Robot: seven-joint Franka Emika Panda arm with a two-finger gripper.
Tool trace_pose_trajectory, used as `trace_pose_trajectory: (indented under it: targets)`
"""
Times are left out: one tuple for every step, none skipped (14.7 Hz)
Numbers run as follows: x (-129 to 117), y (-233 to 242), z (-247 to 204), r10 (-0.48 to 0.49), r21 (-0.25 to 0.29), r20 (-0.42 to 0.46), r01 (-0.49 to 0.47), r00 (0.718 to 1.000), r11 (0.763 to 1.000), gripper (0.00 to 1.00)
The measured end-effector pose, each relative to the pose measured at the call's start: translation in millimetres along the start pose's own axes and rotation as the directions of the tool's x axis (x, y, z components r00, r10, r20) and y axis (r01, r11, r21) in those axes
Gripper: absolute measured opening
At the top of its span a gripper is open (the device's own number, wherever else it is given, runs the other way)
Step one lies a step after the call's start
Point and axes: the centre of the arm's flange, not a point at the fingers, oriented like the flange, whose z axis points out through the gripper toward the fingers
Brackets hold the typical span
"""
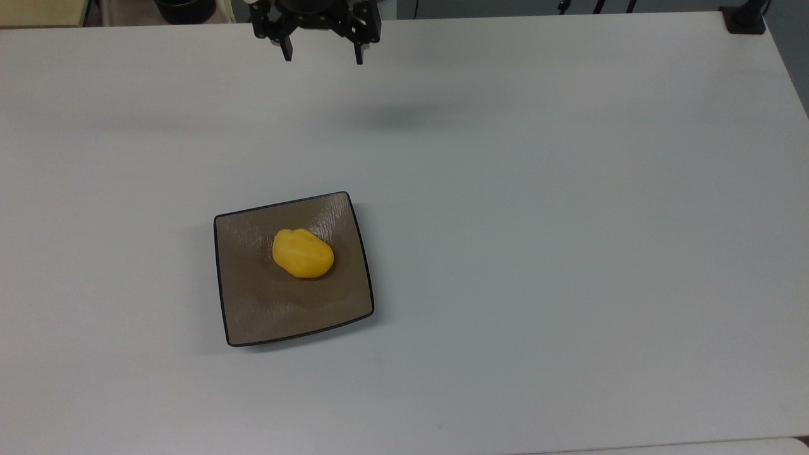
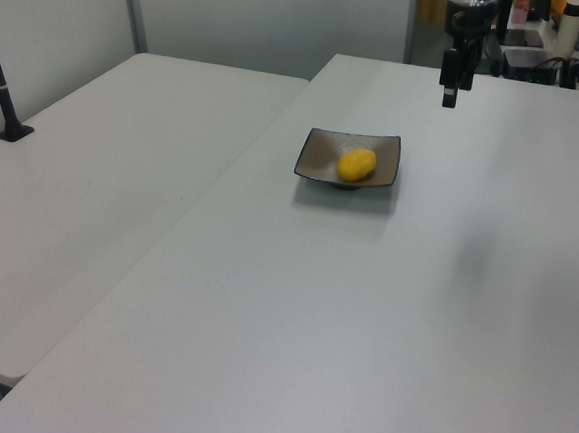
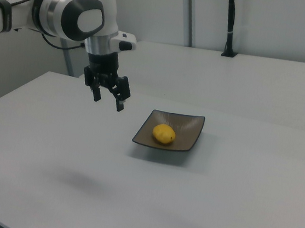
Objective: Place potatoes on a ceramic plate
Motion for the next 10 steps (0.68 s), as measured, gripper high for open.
trace_pose_trajectory:
  targets:
    - [-0.1,-0.6,0.0,-0.001,0.000,0.000,0.001,1.000,1.000,1.00]
    - [-0.1,-0.8,-0.1,-0.002,-0.001,0.000,0.002,1.000,1.000,1.00]
    - [-0.1,-0.8,-0.1,-0.002,-0.001,0.000,0.002,1.000,1.000,1.00]
    - [-0.1,-0.8,-0.1,-0.003,-0.001,0.000,0.003,1.000,1.000,1.00]
    - [-0.1,-0.7,-0.1,-0.002,-0.001,0.000,0.002,1.000,1.000,1.00]
    - [-0.2,-0.1,-0.3,-0.002,-0.004,-0.001,0.002,1.000,1.000,1.00]
    - [-0.2,0.8,-0.5,-0.002,-0.009,-0.001,0.002,1.000,1.000,1.00]
    - [-0.2,1.7,-0.8,-0.003,-0.015,-0.002,0.003,1.000,1.000,1.00]
    - [-0.8,3.2,-2.3,-0.002,-0.021,-0.005,0.002,1.000,1.000,1.00]
    - [-1.2,4.0,-3.3,-0.002,-0.026,-0.007,0.002,1.000,1.000,1.00]
